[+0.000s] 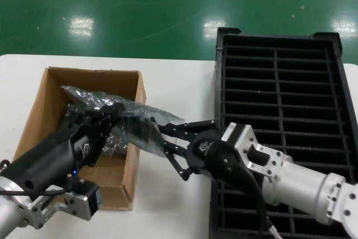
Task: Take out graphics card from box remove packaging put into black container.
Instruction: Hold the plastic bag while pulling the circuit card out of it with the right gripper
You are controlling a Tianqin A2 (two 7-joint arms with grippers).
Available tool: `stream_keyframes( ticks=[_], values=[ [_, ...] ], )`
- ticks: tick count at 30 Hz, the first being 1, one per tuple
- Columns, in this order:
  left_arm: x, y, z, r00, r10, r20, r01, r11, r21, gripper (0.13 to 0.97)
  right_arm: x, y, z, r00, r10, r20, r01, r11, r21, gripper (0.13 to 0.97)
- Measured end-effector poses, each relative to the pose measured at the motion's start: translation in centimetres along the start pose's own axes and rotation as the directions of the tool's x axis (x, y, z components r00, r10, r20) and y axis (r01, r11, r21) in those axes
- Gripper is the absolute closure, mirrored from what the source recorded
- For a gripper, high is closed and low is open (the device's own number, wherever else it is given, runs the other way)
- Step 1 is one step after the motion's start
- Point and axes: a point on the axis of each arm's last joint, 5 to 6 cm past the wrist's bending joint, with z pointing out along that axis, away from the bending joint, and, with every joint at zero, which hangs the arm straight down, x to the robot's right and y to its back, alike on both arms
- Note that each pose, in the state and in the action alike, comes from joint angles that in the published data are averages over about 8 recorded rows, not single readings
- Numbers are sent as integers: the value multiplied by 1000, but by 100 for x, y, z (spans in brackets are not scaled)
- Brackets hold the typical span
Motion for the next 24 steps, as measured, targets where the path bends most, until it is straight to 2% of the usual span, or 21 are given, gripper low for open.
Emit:
stream_keyframes(
  ticks=[6, 13, 19, 24],
  values=[
    [0, 0, 0, 1000, 0, 0, 0, 1000, 0, 957, -14, -14, -210, 998, -54, -19, 54, 999, 7, 908],
    [0, 0, 0, 1000, 0, 0, 0, 1000, 0, 957, 42, -73, -427, 992, -72, -105, 76, 997, 31, 908],
    [0, 0, 0, 1000, 0, 0, 0, 1000, 0, 957, 60, -114, -518, 986, -56, -159, 65, 996, 54, 908],
    [0, 0, 0, 1000, 0, 0, 0, 1000, 0, 957, 20, -115, -545, 985, -60, -161, 70, 996, 61, 908]
  ],
)
